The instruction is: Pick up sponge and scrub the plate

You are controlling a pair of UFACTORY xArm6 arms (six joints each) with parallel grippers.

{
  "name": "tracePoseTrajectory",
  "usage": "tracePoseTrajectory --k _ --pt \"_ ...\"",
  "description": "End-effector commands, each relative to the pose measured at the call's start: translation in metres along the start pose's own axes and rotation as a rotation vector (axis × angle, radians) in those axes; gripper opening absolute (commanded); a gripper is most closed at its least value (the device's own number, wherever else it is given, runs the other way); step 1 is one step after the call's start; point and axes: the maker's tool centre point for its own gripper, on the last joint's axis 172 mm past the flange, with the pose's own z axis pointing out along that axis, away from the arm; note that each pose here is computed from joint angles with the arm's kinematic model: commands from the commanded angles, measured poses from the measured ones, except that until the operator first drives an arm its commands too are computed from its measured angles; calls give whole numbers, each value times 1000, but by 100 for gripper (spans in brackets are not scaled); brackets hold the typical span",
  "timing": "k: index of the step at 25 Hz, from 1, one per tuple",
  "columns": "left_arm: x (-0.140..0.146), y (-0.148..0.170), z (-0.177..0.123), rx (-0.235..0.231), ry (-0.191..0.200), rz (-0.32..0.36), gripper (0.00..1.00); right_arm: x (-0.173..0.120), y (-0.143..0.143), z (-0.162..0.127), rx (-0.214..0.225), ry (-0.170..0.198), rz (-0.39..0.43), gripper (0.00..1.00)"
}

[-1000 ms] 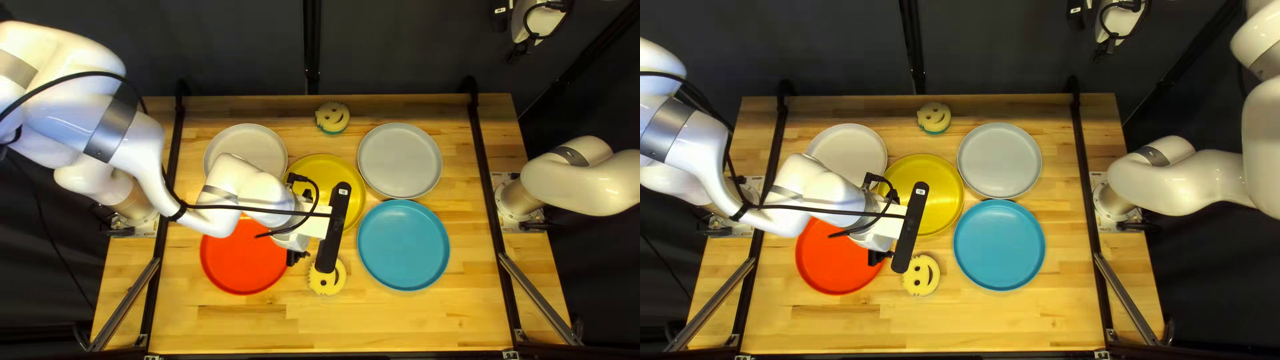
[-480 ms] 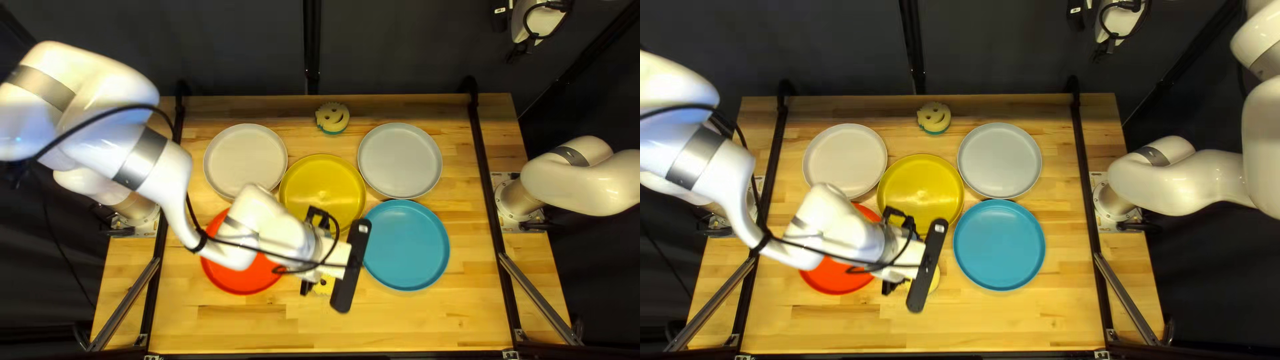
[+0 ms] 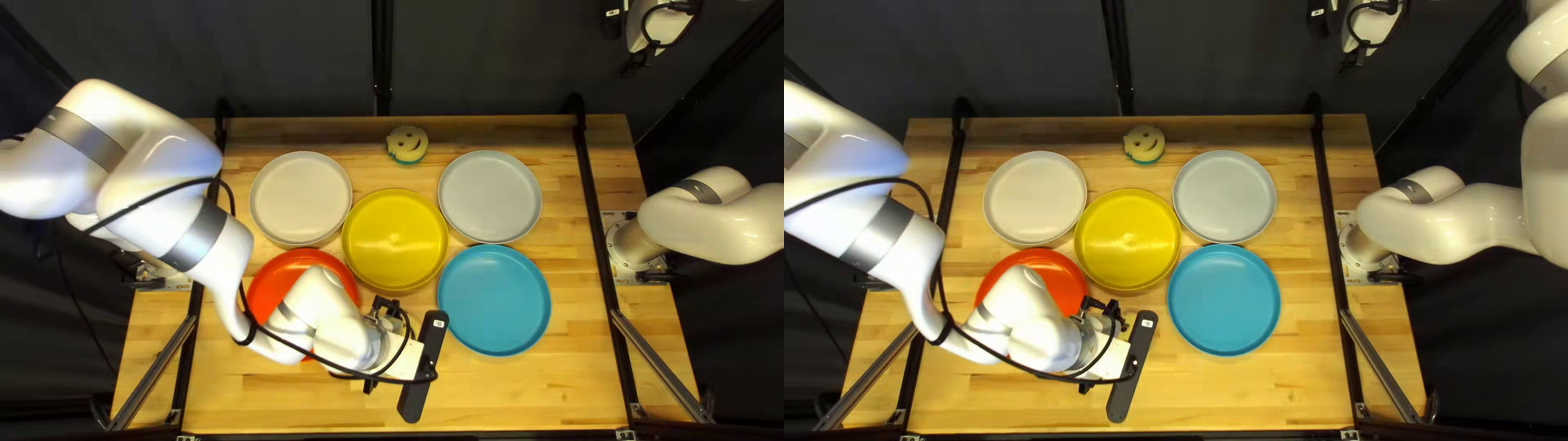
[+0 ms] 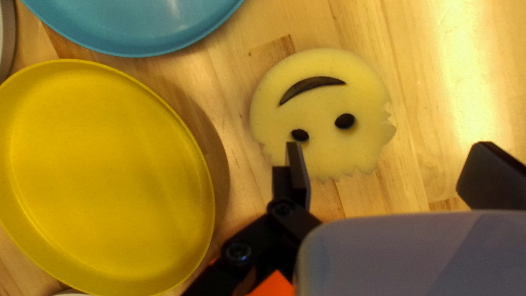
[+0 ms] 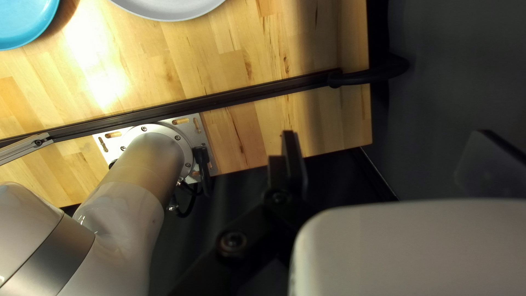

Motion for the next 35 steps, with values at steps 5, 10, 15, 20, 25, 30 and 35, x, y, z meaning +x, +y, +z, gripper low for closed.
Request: tracePoseTrajectory --k 5,10,15,20,25,30,35 --pt "-6 4 8 33 -4 12 100 0 0 0 0 0 0 100" --pt "-15 2 17 29 -10 10 100 0 0 0 0 0 0 100" --pt "-15 2 23 18 1 7 100 0 0 0 0 0 0 100" --pt "-17 2 27 12 8 6 0 0 0 0 0 0 0 100" --pt "-17 2 27 12 8 6 0 0 0 0 0 0 0 100" --pt "-23 1 15 18 3 -11 0 0 0 0 0 0 0 100" --pt "-31 -3 -10 18 -14 -28 0 0 0 0 0 0 0 100"
